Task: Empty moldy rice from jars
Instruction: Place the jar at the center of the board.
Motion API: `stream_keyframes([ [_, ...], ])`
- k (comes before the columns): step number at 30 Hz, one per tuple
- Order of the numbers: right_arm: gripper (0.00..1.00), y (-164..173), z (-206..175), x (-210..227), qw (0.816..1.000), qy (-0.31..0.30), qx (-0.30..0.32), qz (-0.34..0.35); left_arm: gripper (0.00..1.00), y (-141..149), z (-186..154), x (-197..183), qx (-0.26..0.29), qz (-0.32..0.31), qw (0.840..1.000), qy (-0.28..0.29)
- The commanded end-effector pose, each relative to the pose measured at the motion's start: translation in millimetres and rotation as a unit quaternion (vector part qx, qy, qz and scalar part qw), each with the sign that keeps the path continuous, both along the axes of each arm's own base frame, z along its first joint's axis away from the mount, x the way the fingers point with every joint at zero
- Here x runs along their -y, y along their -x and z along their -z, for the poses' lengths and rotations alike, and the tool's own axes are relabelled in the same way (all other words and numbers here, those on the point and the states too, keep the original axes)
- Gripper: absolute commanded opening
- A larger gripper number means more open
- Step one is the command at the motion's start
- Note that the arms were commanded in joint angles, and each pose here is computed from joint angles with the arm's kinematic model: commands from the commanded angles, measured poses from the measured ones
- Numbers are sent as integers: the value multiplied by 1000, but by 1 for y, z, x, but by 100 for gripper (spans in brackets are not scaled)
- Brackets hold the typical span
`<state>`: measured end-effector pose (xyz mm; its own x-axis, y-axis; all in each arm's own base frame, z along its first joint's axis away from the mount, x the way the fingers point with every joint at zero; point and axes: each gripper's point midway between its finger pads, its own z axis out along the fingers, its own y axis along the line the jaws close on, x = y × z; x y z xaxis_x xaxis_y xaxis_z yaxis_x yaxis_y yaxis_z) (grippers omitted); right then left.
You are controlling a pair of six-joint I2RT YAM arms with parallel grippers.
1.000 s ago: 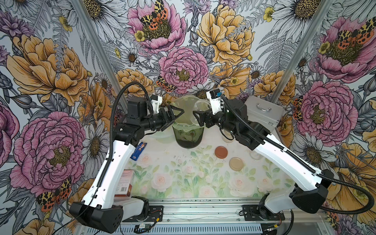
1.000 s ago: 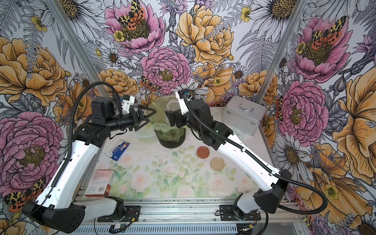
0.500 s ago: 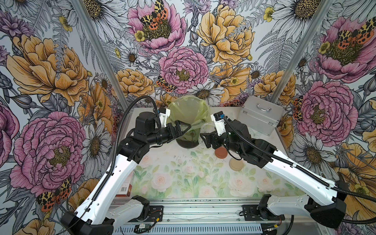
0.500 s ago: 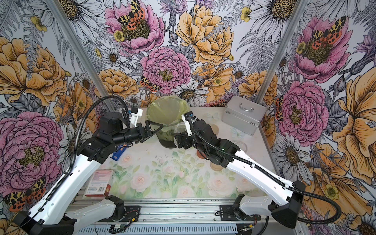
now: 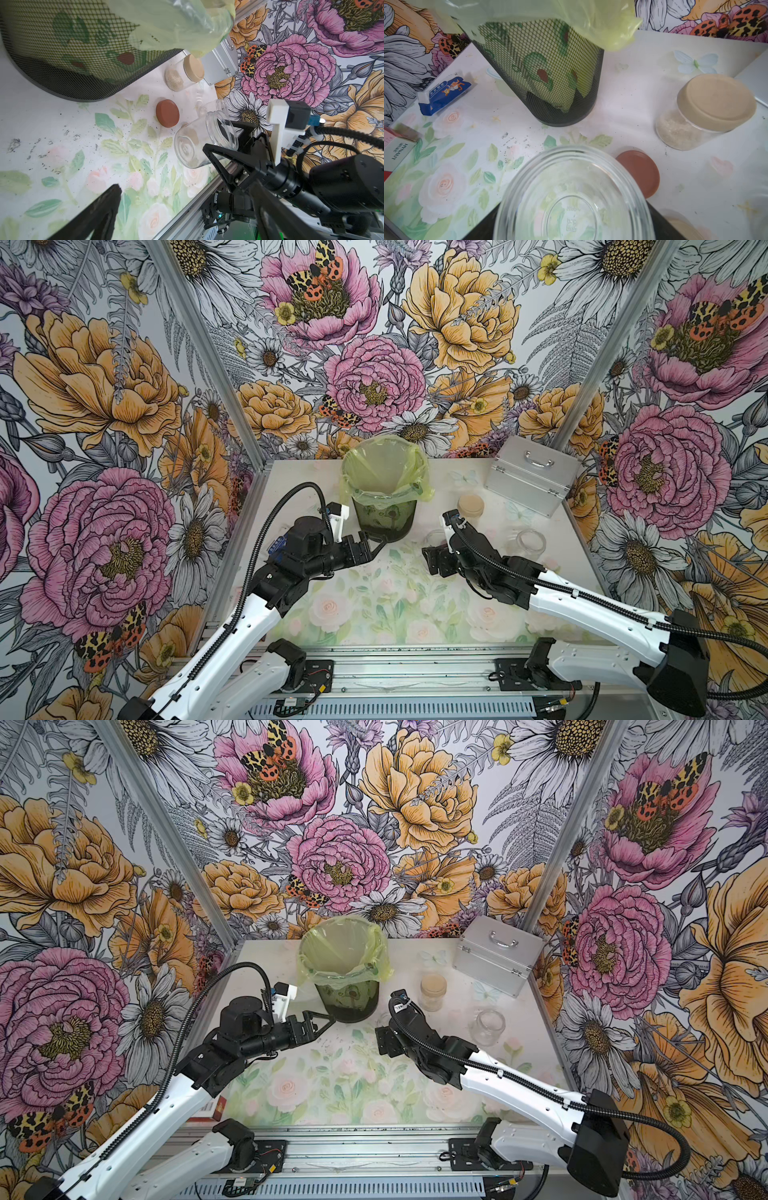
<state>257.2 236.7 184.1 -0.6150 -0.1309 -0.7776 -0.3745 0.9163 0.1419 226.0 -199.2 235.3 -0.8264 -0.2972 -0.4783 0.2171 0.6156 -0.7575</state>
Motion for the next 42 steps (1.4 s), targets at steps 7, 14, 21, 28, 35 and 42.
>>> stream_keyframes([
  [7, 0, 0, 19, -32, 996, -75, 27, 28, 99, 5, 16, -11, 33, -33, 999, 18],
  [14, 0, 13, 55, -54, 998, -61, 22, 26, 99, 10, 18, -12, 31, -33, 999, 23],
  [21, 0, 24, 79, -69, 999, -35, 10, 19, 99, 12, 17, -11, 31, -30, 999, 27],
  [28, 38, 27, 85, -68, 999, -35, -2, 24, 99, 12, 16, -10, 32, -28, 999, 26],
  [35, 83, 28, 71, -69, 1000, -27, 1, 11, 99, 12, 14, -10, 34, -25, 999, 27],
  [42, 99, 31, 54, -71, 1000, -27, 0, -8, 99, 9, -1, -8, 51, -19, 998, 29],
])
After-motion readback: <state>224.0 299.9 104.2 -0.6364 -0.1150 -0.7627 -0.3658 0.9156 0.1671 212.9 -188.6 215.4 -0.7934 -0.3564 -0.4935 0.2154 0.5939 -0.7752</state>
